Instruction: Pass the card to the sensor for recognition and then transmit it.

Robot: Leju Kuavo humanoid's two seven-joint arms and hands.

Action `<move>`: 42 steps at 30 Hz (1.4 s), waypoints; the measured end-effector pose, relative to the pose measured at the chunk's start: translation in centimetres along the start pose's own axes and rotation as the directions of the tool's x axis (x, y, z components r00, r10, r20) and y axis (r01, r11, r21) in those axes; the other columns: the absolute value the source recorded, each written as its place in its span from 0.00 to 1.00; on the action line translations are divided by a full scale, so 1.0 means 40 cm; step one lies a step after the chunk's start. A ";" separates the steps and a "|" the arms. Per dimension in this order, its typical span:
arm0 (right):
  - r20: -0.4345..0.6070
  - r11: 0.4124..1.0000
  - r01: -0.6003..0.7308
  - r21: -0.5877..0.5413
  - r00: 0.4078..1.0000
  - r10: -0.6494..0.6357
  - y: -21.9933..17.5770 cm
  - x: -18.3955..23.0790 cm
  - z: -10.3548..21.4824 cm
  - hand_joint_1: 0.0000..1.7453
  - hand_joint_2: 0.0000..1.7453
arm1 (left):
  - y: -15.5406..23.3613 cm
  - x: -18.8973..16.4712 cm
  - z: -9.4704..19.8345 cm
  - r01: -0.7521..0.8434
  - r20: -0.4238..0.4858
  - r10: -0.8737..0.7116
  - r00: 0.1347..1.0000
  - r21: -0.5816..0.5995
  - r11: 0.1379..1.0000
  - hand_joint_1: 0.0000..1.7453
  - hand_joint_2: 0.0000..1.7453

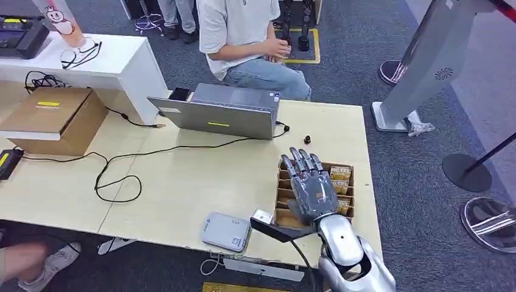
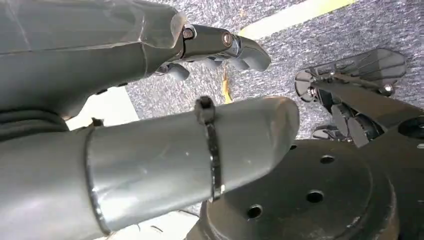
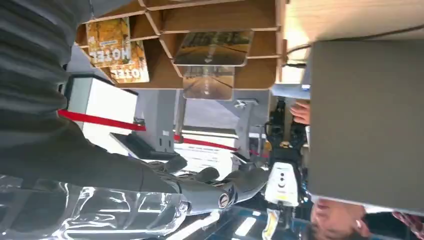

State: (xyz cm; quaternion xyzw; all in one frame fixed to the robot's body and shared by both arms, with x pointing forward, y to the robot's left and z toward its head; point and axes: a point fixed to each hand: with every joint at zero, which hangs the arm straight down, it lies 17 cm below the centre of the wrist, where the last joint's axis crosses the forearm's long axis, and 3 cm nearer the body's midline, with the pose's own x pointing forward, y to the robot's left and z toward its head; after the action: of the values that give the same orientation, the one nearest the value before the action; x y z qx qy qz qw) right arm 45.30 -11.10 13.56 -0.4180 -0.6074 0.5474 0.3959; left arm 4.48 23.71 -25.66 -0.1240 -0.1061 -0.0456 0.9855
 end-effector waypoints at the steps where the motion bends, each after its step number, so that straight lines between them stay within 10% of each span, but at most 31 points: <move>1: -0.006 1.000 0.001 0.003 1.000 -0.001 0.001 -0.005 0.000 0.00 1.00 | 0.002 0.001 0.000 0.000 0.001 0.000 1.000 0.002 1.000 0.00 0.00; 33: -0.054 0.997 0.080 0.002 0.995 -0.080 0.014 -0.062 0.034 0.05 1.00 | 0.041 0.026 -0.003 0.038 0.026 -0.039 0.999 0.047 0.998 0.00 0.00; 40: -0.020 0.996 0.093 0.000 0.995 -0.093 0.007 -0.037 0.027 0.13 1.00 | 0.046 0.026 -0.005 0.041 0.023 -0.042 0.999 0.053 0.998 0.00 0.00; 42: -0.008 0.996 0.093 0.000 0.996 -0.093 0.004 -0.025 0.023 0.29 1.00 | 0.044 0.026 -0.006 0.041 0.023 -0.042 0.999 0.050 0.998 0.00 0.00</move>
State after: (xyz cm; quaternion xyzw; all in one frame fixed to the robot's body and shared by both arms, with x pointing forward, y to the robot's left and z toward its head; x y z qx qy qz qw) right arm 44.77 -12.35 13.28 -0.3914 -0.6245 0.5268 0.4235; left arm 5.74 25.27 -26.05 -0.0979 -0.1214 -0.0619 0.9858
